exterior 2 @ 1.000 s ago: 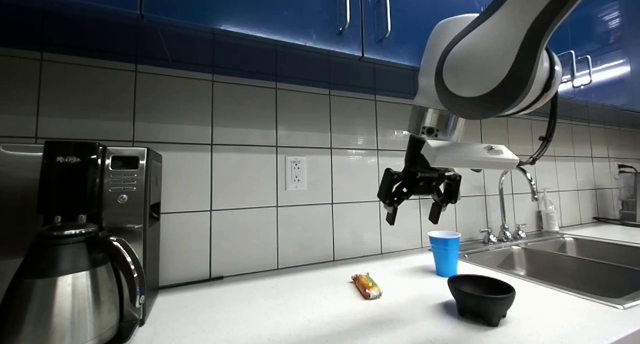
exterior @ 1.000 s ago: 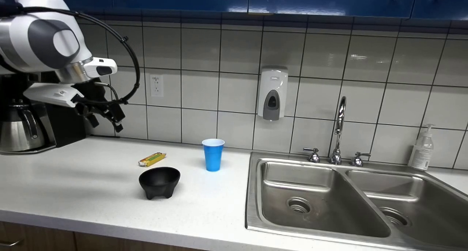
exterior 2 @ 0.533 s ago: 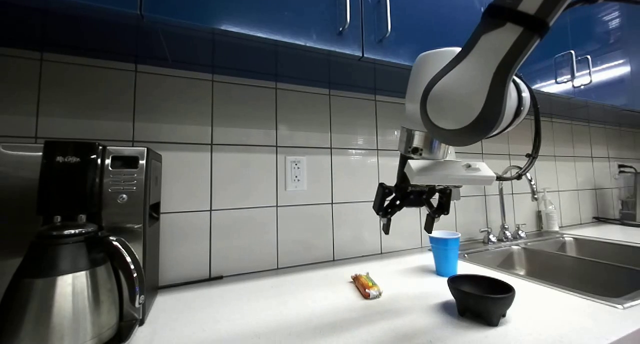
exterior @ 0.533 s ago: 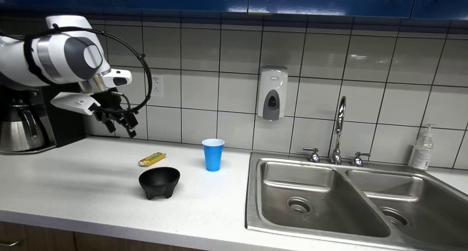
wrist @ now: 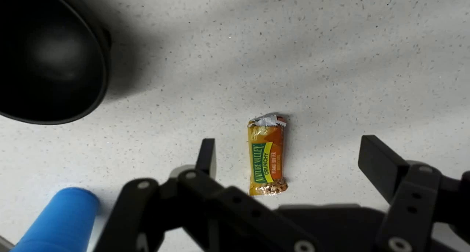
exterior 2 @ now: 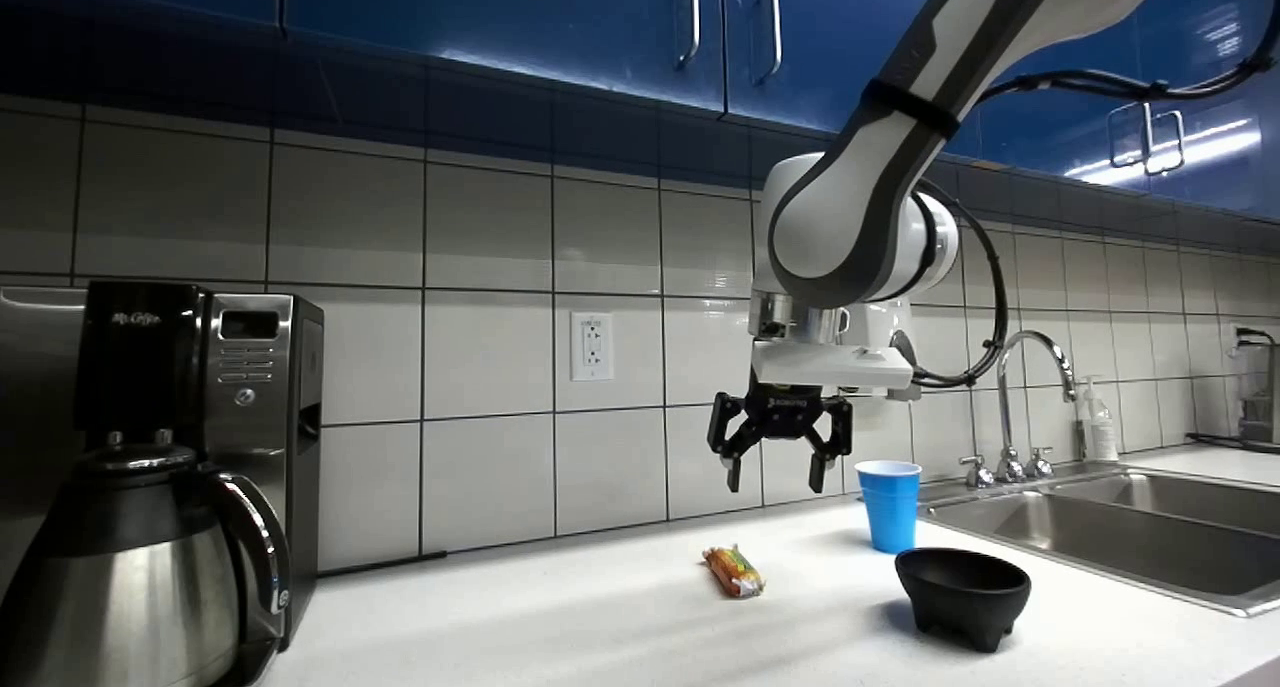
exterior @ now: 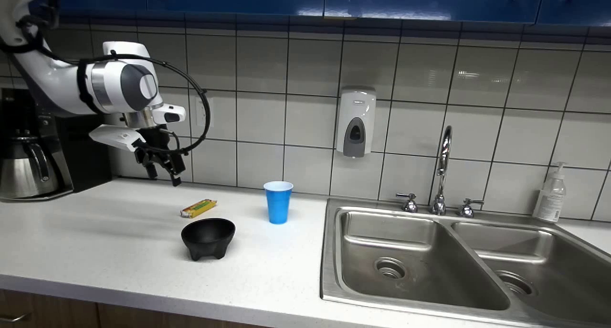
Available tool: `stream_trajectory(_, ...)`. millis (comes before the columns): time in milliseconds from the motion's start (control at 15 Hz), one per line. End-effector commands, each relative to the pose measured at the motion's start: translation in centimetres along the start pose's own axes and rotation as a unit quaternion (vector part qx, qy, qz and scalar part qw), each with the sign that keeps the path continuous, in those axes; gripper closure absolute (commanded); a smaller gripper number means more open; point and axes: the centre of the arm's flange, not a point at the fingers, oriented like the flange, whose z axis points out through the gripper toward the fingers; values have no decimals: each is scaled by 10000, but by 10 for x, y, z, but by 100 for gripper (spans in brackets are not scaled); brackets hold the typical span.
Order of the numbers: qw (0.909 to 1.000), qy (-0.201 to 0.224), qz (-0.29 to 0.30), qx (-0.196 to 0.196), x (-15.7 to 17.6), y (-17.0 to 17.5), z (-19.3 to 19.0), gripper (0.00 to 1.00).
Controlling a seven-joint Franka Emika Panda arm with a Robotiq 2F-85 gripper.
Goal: Put the snack bar in the bowl
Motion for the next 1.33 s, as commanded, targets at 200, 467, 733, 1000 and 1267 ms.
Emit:
stream_trajectory(200, 9990, -414, 143, -118, 42, -27, 30, 0)
stream_trajectory(467, 9984, -495, 217, -154, 59, -28, 49, 0)
stream_trajectory(733, 9983, -432, 346, -208, 75, -24, 63, 0)
stream_trajectory(1000, 9976, -405, 486, -286, 91, -19, 79, 0)
stream_trajectory(1267, 9970, -478, 520, -310, 101, -20, 95, 0)
